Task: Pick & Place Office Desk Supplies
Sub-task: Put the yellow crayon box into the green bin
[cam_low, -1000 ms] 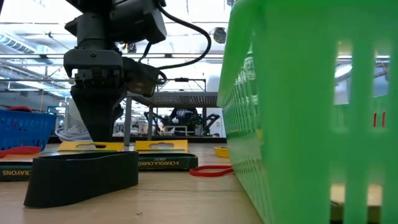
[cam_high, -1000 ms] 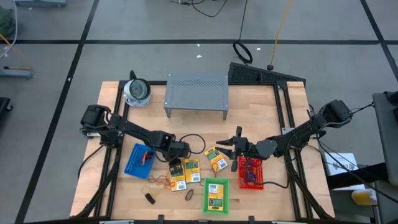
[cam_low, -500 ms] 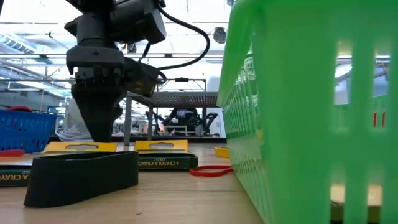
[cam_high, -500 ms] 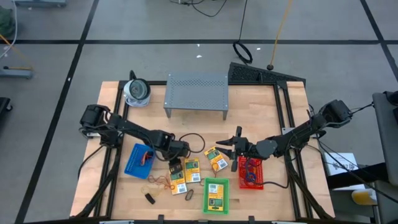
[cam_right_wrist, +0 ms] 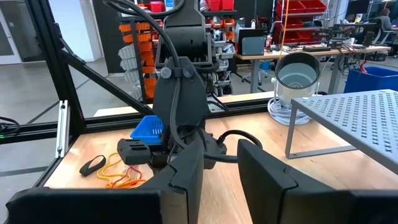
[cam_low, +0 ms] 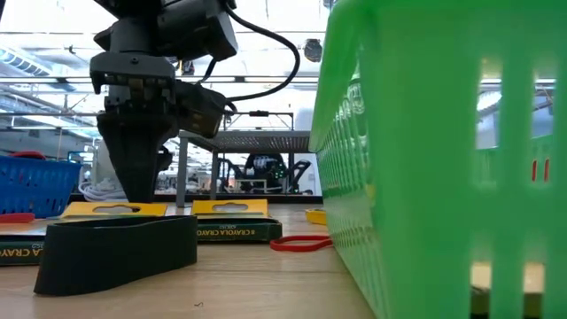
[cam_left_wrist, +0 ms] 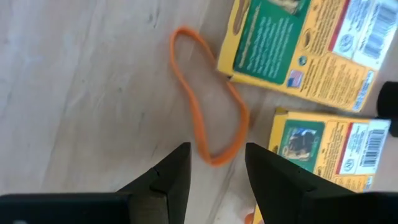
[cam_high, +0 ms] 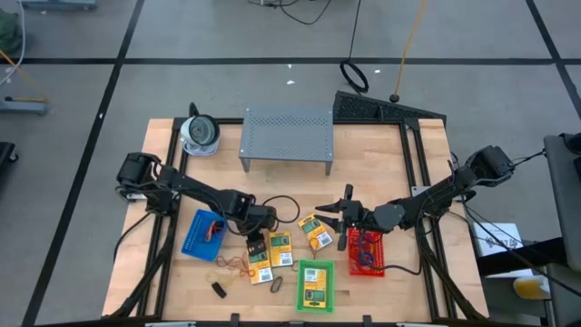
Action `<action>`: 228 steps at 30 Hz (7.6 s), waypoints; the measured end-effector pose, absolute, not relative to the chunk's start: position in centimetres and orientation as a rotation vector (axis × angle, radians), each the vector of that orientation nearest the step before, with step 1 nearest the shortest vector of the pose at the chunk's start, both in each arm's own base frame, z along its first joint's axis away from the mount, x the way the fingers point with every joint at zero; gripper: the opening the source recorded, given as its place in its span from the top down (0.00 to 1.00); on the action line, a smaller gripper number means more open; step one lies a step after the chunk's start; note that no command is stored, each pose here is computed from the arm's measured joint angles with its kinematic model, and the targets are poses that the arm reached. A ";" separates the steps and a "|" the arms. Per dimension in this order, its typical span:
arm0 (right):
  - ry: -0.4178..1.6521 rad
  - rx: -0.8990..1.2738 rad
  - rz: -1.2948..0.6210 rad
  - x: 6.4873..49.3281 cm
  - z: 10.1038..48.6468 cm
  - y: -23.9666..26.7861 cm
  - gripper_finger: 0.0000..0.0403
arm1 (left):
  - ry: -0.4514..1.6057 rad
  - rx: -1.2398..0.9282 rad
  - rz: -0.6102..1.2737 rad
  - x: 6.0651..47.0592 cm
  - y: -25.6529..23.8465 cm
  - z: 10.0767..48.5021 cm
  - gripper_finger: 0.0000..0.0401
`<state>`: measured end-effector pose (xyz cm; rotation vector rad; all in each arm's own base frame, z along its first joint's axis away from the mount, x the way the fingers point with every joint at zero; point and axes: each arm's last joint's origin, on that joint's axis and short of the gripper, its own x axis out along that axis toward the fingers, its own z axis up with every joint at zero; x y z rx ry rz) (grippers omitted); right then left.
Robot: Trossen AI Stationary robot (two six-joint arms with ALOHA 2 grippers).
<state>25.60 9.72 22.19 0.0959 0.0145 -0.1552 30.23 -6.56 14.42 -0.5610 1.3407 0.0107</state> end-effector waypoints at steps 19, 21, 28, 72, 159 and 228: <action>0.015 0.098 -0.155 25.6 22.2 9.7 0.78 | 1.321 -0.570 -0.018 30.3 -6.5 15.0 0.60; 0.014 0.098 -0.155 25.6 22.2 9.7 0.78 | 1.314 -0.583 -0.029 30.2 -6.3 15.4 0.60; 0.013 0.099 -0.155 25.6 22.2 9.7 0.78 | 1.250 -0.590 -0.073 30.0 -5.9 17.2 0.60; 0.012 0.099 -0.155 25.6 22.2 9.7 0.78 | 1.314 -0.667 -0.100 28.3 -7.6 14.9 0.60; -0.368 0.079 -0.091 12.2 28.1 9.0 0.78 | 1.008 -0.625 -0.837 47.9 -7.3 20.7 1.00; -0.227 0.065 -0.022 13.2 25.9 10.8 0.78 | 1.252 -0.497 -0.415 42.5 -4.7 23.1 0.68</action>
